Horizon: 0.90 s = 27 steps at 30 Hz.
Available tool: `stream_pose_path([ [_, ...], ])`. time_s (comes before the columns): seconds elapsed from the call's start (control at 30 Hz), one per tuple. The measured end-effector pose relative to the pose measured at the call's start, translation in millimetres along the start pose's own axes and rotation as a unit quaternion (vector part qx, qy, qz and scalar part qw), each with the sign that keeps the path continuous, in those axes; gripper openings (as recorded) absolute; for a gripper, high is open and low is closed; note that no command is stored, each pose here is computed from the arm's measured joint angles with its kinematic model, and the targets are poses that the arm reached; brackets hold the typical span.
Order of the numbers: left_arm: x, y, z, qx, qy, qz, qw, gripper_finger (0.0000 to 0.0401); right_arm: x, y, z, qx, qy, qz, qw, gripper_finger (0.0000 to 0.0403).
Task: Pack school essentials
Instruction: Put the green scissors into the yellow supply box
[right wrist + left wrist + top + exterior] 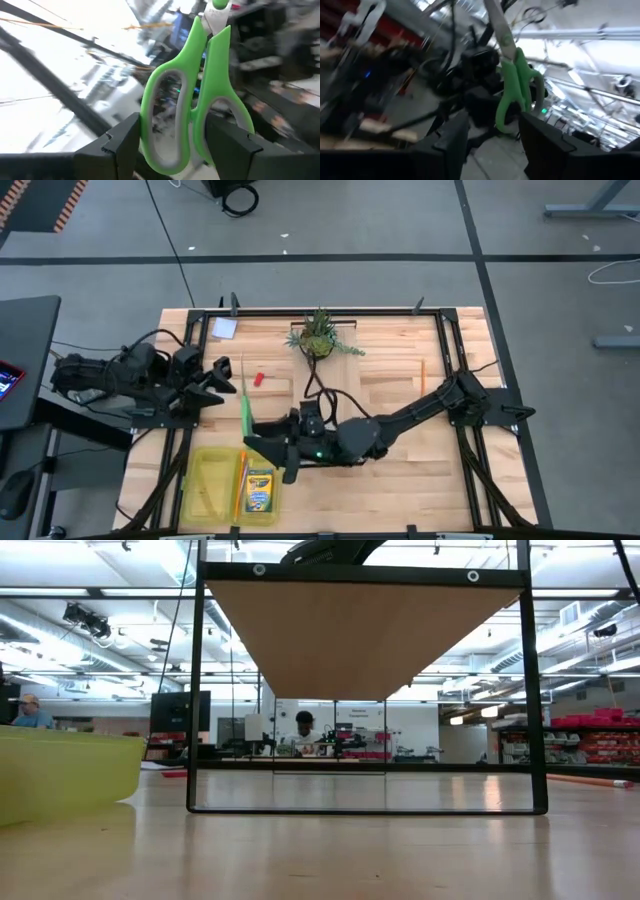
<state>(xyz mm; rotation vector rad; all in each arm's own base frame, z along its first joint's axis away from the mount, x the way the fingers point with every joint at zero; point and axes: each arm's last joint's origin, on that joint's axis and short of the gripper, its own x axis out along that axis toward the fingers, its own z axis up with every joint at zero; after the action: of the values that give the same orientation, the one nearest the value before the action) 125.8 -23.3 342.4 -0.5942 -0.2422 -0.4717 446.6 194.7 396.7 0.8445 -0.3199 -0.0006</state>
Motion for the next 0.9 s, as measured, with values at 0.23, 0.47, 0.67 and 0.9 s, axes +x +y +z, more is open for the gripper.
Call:
stream_pose_path([
  [0.23, 23.7, 2.1, 6.3, 0.018, -0.075, -0.066, 0.995, 0.0193, 8.3, -3.2, 17.1, -0.002, -0.019, 0.064, 0.998, 0.0216],
  [0.47, 39.3, 6.9, 6.6, 0.02, -0.127, -0.107, 0.986, 0.0179, 10.2, -5.2, 19.0, 0.004, -0.012, 0.075, 0.997, 0.0216],
  [0.67, 59.5, 7.0, 14.5, 0.024, -0.127, -0.113, 0.985, 0.018, 10.6, -5.7, 19.4, 0.016, -0.011, 0.075, 0.997, 0.0216],
  [0.9, 79.7, 5.2, 21.9, 0.032, -0.106, -0.142, 0.984, 0.0187, 10.4, -4.6, 21.1, 0.007, -0.019, 0.081, 0.997, 0.0216],
])
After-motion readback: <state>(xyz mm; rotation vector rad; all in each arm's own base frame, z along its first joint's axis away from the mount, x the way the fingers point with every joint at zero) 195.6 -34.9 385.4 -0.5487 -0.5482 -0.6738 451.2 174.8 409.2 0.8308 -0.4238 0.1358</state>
